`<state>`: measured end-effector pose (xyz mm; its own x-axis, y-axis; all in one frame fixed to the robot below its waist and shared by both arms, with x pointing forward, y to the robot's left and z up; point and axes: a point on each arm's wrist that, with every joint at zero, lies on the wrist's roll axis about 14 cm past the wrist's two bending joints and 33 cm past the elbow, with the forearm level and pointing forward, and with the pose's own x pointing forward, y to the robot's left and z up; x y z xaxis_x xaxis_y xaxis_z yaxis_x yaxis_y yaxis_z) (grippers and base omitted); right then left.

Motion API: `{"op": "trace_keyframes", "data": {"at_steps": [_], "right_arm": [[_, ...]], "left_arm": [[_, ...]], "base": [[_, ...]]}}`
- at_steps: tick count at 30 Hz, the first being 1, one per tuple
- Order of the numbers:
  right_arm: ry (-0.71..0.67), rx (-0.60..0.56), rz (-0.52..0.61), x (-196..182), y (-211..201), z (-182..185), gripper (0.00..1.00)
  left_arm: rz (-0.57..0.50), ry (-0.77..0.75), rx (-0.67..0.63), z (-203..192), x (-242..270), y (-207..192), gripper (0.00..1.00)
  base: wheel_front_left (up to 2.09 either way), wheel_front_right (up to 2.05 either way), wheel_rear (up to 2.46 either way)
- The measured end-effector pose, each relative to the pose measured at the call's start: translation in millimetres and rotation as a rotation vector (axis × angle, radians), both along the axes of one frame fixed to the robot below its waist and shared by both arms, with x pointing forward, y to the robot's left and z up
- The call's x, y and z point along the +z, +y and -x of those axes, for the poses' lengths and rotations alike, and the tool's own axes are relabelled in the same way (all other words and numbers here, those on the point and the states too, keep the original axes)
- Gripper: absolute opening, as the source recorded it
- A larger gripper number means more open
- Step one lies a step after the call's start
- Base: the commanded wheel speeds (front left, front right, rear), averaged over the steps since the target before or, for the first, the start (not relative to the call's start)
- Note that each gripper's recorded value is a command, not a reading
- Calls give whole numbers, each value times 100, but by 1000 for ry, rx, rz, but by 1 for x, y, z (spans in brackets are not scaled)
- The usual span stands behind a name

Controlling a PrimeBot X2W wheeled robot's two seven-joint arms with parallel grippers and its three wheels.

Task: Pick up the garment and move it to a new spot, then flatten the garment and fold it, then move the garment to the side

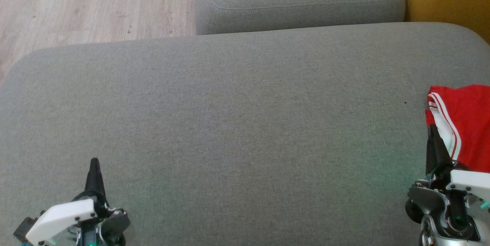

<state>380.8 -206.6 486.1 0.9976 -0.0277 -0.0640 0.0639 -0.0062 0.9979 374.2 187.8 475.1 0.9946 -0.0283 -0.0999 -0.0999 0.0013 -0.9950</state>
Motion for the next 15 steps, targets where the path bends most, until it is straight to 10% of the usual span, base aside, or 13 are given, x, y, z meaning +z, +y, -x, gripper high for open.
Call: {"op": "trace_keyframes", "data": {"at_steps": [15], "right_arm": [[0,0,0,0,0,0,0]], "left_arm": [[0,0,0,0,0,0,0]], "base": [[0,0,0]]}}
